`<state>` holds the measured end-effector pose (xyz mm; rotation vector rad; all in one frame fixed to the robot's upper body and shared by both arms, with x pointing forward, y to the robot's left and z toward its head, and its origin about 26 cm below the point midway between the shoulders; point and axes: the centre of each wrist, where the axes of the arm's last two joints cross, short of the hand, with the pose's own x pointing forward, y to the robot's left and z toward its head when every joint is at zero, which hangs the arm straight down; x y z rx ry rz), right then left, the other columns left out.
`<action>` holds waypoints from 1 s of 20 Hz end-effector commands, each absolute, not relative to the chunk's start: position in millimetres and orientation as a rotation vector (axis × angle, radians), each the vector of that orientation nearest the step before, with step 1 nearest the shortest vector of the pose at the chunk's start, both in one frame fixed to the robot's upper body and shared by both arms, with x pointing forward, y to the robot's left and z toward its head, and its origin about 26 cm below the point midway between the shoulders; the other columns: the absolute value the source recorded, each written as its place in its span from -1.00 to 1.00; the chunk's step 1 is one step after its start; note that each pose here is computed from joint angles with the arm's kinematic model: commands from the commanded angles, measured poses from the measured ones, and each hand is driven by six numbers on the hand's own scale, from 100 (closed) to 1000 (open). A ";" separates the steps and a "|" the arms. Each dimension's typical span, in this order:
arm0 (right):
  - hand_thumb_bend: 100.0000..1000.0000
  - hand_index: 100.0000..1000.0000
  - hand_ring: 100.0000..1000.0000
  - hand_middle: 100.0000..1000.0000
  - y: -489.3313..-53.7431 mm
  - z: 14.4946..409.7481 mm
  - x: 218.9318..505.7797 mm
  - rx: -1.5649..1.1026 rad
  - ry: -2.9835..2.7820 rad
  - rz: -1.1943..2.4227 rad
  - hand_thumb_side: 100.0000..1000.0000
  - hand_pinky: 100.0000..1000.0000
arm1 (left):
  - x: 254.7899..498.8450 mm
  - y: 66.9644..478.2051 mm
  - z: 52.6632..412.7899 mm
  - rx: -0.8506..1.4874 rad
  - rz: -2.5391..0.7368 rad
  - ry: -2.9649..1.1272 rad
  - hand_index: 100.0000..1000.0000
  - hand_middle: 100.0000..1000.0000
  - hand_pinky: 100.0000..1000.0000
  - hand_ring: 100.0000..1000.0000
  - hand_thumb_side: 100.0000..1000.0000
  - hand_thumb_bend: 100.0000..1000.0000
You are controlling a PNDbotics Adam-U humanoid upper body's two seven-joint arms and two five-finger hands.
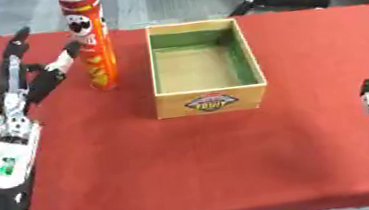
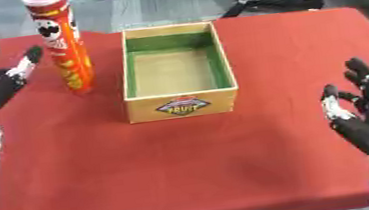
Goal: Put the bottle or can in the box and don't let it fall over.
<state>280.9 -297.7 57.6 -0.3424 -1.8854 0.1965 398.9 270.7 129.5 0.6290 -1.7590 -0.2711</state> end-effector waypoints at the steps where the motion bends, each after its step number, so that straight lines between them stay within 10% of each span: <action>1: -1.00 1.00 1.00 0.95 -296.8 63.1 283.0 -0.331 -1.907 0.206 -0.39 0.63 | 408.1 264.0 138.4 0.647 -0.269 -1.786 0.93 0.88 0.48 0.95 0.18 0.33; 20: -1.00 1.00 1.00 0.95 -293.0 64.4 285.2 -0.311 -1.917 0.210 -0.38 0.63 | 437.7 275.5 143.9 0.696 -0.273 -1.712 0.92 0.87 0.50 0.96 0.25 0.20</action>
